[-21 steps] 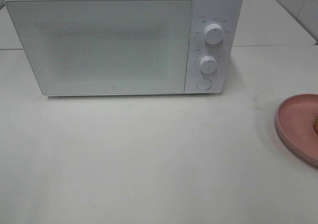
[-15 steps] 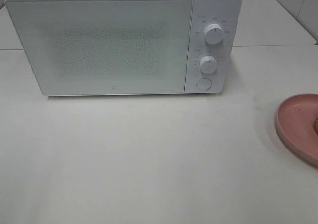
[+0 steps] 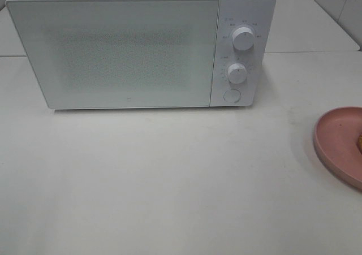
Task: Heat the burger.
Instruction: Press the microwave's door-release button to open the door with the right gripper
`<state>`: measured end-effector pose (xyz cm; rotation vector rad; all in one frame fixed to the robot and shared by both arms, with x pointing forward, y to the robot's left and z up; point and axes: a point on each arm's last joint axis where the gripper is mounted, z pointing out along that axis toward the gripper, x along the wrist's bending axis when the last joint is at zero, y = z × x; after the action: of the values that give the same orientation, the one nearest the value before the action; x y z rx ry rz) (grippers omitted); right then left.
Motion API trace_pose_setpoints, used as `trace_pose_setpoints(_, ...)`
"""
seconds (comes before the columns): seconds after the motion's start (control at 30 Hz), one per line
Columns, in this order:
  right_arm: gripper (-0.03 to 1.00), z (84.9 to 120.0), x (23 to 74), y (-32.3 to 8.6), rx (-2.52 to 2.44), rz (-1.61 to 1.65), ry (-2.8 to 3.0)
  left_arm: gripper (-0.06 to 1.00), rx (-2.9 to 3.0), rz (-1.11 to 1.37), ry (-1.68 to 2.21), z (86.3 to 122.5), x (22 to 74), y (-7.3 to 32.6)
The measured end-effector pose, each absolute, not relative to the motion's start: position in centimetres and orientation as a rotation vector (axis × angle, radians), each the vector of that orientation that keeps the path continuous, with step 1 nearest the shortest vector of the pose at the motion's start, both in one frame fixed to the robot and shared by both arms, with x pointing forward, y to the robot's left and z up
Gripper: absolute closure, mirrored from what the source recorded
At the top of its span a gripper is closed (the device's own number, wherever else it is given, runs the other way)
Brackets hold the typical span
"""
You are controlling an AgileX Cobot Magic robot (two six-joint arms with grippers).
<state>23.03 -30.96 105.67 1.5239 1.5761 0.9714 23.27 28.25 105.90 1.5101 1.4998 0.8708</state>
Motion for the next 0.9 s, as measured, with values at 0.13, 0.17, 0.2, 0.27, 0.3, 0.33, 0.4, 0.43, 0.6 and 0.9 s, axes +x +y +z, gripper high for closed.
trace_pose_setpoints(0.13,0.22,106.2,23.6,-30.8,1.527,0.968,1.585,-0.05,1.510,0.871,1.500,105.9,23.3,28.2)
trace_pose_setpoints(0.17,0.22,106.2,23.8,-30.8,1.535,0.958,1.595,-0.05,1.510,0.871,1.500,105.9,23.3,28.2)
trace_pose_setpoints(0.2,0.22,106.2,23.8,-30.8,1.535,0.958,1.595,-0.05,1.510,0.871,1.500,105.9,23.3,28.2)
trace_pose_setpoints(0.27,0.22,106.3,24.6,-30.7,1.548,0.939,1.614,-0.05,1.510,0.871,1.500,105.9,23.3,28.2)
trace_pose_setpoints(0.3,0.22,106.3,24.6,-30.7,1.548,0.939,1.614,-0.05,1.510,0.871,1.500,105.9,23.3,28.2)
trace_pose_setpoints(0.33,0.22,106.4,25.1,-30.6,1.552,0.932,1.624,-0.05,1.510,0.871,1.500,105.9,23.3,28.2)
trace_pose_setpoints(0.4,0.22,106.6,25.6,-30.5,1.553,0.929,1.629,-0.05,1.510,0.871,1.500,105.9,23.3,28.2)
trace_pose_setpoints(0.43,0.22,106.6,25.8,-30.5,1.555,0.926,1.633,-0.05,1.510,0.871,1.500,105.9,23.3,28.2)
trace_pose_setpoints(0.6,0.22,106.9,27.1,-30.2,1.555,0.918,1.646,-0.05,1.510,0.871,1.500,105.9,23.3,28.2)
trace_pose_setpoints(0.9,0.22,107.3,29.5,-29.8,1.536,0.930,1.650,-0.05,1.510,0.871,1.500,105.9,23.3,28.2)
